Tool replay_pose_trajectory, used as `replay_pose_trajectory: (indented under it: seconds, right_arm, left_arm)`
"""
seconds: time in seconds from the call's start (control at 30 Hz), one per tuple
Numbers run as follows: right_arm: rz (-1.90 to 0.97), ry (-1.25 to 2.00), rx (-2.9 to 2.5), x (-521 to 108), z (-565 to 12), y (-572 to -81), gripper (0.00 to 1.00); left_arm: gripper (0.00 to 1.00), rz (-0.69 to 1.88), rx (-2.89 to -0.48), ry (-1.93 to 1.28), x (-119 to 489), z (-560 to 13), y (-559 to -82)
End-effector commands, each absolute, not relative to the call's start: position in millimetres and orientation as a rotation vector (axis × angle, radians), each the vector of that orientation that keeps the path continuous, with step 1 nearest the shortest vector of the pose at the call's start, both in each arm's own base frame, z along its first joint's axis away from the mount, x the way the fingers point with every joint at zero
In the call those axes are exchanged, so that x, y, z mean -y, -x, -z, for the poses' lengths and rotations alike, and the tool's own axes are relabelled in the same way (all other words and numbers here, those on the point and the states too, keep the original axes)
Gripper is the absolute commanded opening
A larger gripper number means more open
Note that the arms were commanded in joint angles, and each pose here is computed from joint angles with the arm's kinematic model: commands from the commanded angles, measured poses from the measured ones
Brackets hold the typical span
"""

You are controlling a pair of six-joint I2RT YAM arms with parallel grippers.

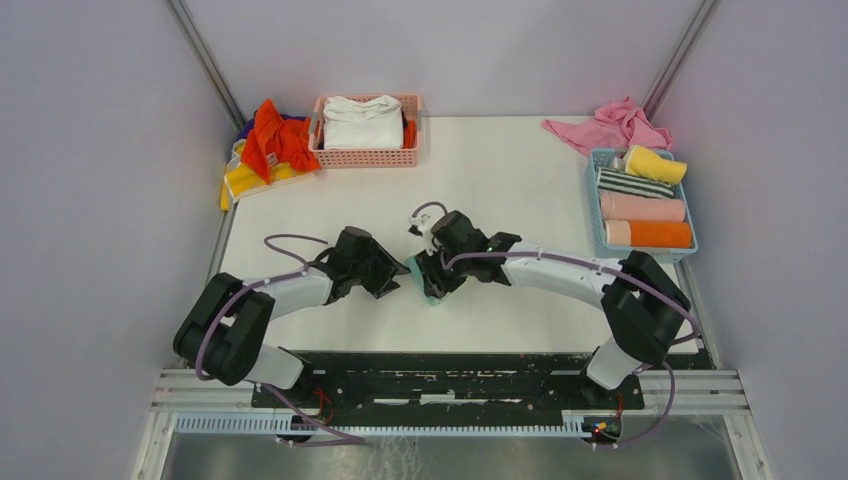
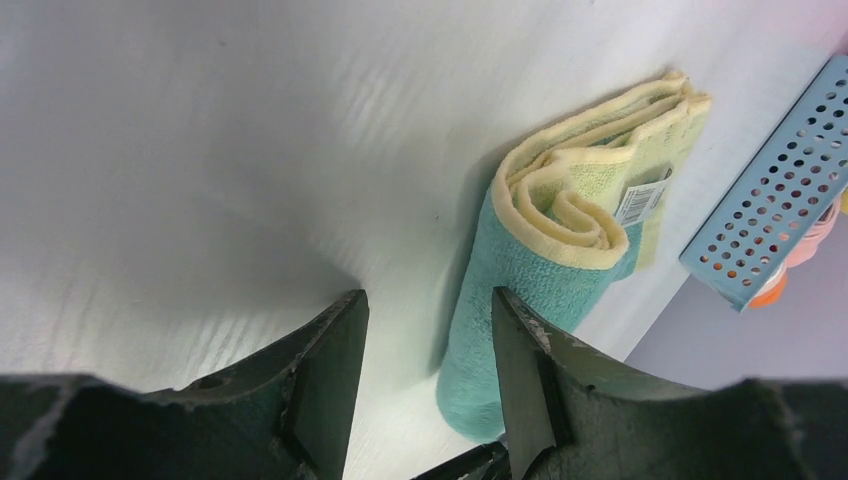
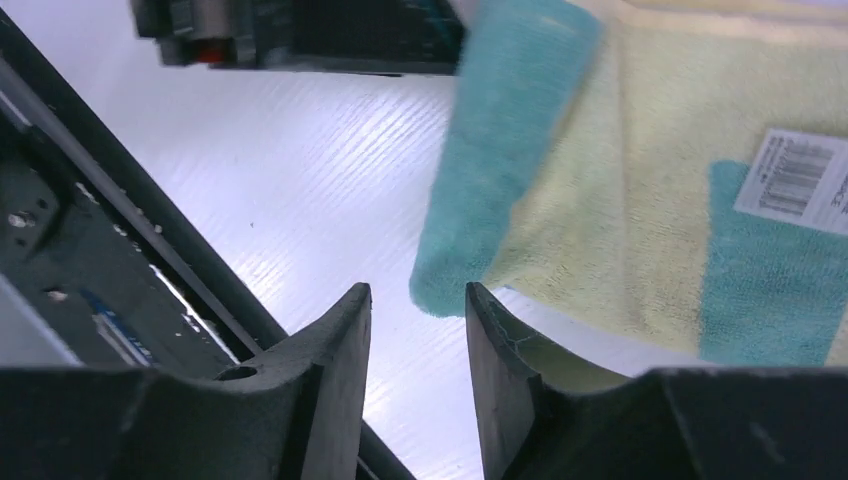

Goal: Roll the towels
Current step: Roll the towel at the center of the board.

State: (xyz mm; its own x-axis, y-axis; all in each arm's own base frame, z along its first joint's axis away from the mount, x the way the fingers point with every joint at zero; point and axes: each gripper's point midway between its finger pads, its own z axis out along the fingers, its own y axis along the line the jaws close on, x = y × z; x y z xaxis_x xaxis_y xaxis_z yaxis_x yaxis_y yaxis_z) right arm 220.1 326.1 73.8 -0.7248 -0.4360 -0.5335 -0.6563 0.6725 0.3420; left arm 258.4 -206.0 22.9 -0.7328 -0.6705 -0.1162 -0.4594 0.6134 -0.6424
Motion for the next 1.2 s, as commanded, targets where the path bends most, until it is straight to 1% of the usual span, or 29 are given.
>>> replay_pose_trajectory:
  seconds: [0.0, 0.1, 0.17, 0.43, 0.5, 0.53, 0.6, 0.67, 0.7, 0.77, 0.87, 0.97, 1.03, 1.17]
  right_arm:
    - [-0.293, 1.000, -2.223, -322, -99, -238, 0.51]
    - [-0.155, 1.032, -2.140, -327, -98, -241, 0.56]
    - [-0.112, 1.036, -2.152, -328, -90, -243, 0.57]
    - [-0.196, 1.036, -2.220, -347, -66, -237, 0.58]
    - [-0.206, 1.031, -2.238, -350, -58, -237, 0.53]
    - [-0.219, 1.032, -2.248, -351, -55, -236, 0.47]
    - [-0.305, 1.025, -2.273, -354, -52, -233, 0.30]
    - [-0.480, 1.007, -2.301, -359, -52, -229, 0.16]
    - [-0.611, 0.988, -2.330, -359, -52, -225, 0.10]
    - [-0.821, 0.943, -2.360, -360, -55, -222, 0.01]
    - [-1.140, 0.878, -2.382, -364, -61, -217, 0.00]
    - [-1.387, 0.775, -2.400, -365, -60, -217, 0.00]
    - [-1.496, 0.709, -2.409, -363, -57, -218, 0.00]
    - [-1.620, 0.590, -2.428, -354, -47, -224, 0.00]
  left_arm:
    - [0.58, 0.553, -2.641, 0.961, 178, 25, -227]
    - [0.58, 0.556, -2.642, 0.957, 180, 24, -228]
    - [0.58, 0.560, -2.641, 0.952, 182, 23, -229]
    - [0.58, 0.572, -2.633, 0.950, 185, 20, -233]
    - [0.58, 0.574, -2.635, 0.948, 186, 20, -233]
    - [0.58, 0.577, -2.634, 0.948, 186, 20, -233]
    - [0.58, 0.586, -2.632, 0.942, 187, 19, -232]
    - [0.59, 0.598, -2.618, 0.936, 186, 17, -232]
    - [0.60, 0.606, -2.608, 0.933, 186, 15, -232]
    - [0.62, 0.625, -2.579, 0.923, 185, 10, -234]
    - [0.65, 0.700, -2.519, 0.893, 187, -5, -238]
    - [0.67, 0.802, -2.470, 0.854, 193, -21, -240]
    - [0.68, 0.891, -2.423, 0.820, 199, -34, -244]
    - [0.69, 1.014, -2.370, 0.762, 210, -47, -249]
